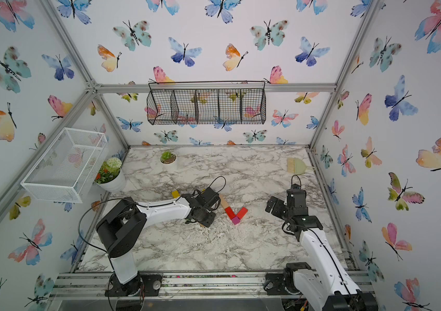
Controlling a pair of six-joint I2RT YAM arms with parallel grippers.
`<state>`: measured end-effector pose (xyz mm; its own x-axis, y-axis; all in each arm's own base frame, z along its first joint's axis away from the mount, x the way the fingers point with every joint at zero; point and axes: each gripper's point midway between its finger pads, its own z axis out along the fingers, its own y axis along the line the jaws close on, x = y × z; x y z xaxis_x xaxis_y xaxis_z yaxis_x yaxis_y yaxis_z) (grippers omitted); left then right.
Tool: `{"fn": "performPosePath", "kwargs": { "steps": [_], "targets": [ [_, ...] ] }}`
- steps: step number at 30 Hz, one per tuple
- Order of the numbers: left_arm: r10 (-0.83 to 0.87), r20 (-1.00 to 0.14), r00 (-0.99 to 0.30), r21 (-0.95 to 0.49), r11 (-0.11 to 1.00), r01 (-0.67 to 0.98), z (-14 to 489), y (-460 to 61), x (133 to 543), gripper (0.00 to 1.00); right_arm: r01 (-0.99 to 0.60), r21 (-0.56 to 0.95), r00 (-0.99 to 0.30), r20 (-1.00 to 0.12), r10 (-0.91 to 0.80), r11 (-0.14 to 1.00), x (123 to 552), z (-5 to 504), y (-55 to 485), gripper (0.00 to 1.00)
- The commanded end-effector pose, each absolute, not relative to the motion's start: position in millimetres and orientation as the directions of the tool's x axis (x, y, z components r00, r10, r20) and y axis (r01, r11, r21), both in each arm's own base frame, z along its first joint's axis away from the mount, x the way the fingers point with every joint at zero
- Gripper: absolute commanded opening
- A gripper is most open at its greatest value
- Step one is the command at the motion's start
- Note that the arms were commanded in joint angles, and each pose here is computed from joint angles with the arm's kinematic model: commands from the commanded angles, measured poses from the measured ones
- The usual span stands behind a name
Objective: Assemble the letter v with building blocks
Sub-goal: Pick up the building block from the center of the board.
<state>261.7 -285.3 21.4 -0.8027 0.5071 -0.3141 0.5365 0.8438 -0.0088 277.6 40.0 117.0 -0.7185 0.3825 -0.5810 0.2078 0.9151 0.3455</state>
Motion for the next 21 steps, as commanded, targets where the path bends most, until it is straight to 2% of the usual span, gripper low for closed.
{"fn": "performPosePath", "kwargs": {
  "steps": [1,9,21],
  "targets": [
    [0.514,-0.3,-0.803,-0.011,0.84,0.542,21.2,-287.6,259.2,0.43,0.2,0.343,-0.723,-0.58,0.374,0.918,277.4,113.8,40.4,1.0],
    [0.511,-0.303,-0.805,-0.006,0.843,0.537,22.1,-285.5,258.8,0.37,0.2,0.344,-0.723,-0.58,0.375,0.918,277.3,113.1,40.5,1.0],
    [0.501,-0.337,-0.797,-0.001,0.846,0.533,34.6,-286.3,263.2,0.35,0.2,0.343,-0.721,-0.583,0.374,0.918,276.9,114.6,39.9,1.0]
  ]
}}
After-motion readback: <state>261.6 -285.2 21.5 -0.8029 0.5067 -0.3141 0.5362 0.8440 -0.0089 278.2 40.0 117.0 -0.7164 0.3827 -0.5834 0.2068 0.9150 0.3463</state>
